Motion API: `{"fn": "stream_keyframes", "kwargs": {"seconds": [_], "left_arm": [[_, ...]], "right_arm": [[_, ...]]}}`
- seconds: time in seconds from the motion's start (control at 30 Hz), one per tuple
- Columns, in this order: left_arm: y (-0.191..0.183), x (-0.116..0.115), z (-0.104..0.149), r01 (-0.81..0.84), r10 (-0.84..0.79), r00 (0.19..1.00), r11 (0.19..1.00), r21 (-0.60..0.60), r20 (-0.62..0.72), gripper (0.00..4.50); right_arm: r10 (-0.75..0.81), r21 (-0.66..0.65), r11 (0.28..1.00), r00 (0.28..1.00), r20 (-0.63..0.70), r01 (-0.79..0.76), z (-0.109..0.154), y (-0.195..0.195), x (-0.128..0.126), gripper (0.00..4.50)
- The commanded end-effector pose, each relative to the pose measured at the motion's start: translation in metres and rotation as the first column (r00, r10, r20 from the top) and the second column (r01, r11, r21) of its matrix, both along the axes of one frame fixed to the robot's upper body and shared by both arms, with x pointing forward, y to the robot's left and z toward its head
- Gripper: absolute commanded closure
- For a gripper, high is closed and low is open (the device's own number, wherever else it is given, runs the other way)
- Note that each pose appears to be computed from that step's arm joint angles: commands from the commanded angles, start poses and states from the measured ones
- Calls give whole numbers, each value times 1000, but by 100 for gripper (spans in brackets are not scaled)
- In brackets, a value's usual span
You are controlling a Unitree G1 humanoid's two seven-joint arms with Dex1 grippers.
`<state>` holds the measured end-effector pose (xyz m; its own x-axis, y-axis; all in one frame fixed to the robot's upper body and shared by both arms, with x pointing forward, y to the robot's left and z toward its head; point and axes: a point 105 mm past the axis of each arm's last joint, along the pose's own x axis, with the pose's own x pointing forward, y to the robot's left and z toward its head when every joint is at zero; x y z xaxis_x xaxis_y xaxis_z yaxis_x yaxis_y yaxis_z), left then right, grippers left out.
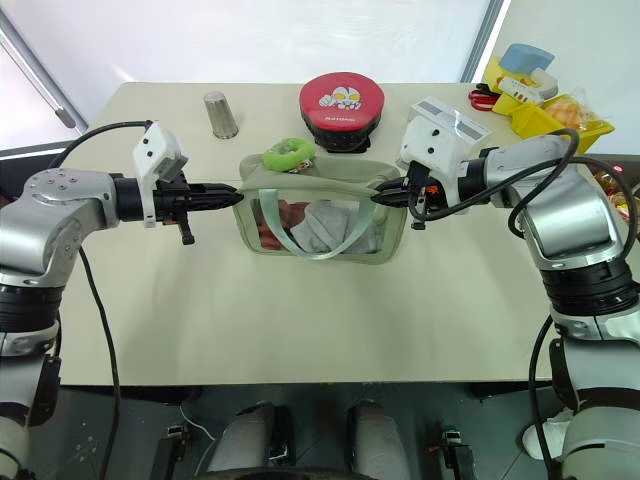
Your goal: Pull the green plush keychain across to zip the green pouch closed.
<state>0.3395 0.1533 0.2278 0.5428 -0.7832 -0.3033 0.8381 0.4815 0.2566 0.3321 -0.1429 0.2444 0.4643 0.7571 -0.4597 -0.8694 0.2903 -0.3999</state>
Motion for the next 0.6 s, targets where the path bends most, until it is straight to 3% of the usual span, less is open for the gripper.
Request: {"fn": "stream_keyframes", "kwargs": {"seconds": [0.03, 0.13, 0.2, 0.27, 0.4, 0.6], "left_arm": [[-8, -5, 4, 35, -35, 999, 999, 11, 30, 450], [-8, -5, 4, 36, -37, 999, 999, 10, 32, 450], [-9, -6, 4, 39, -39, 999, 999, 11, 32, 450], [-9, -7, 4, 41, -42, 999, 999, 12, 31, 450], [-10, -5, 4, 44, -44, 998, 999, 10, 35, 450], [-10, -3, 6, 40, -41, 998, 999, 12, 40, 450]], "right_arm": [[52, 4, 999, 998, 26, -52, 18, 1, -11, 292], [45, -23, 999, 999, 0, -45, 24, -13, -13, 144], [52, -1, 999, 999, -12, -52, 35, -17, -14, 144], [60, 102, 993, 998, -15, -58, 55, -10, -10, 144], [-18, 341, 940, 1000, 9, 14, 92, 24, 29, 144], [-41, 342, 938, 997, -65, 61, 74, 74, 63, 144]]}}
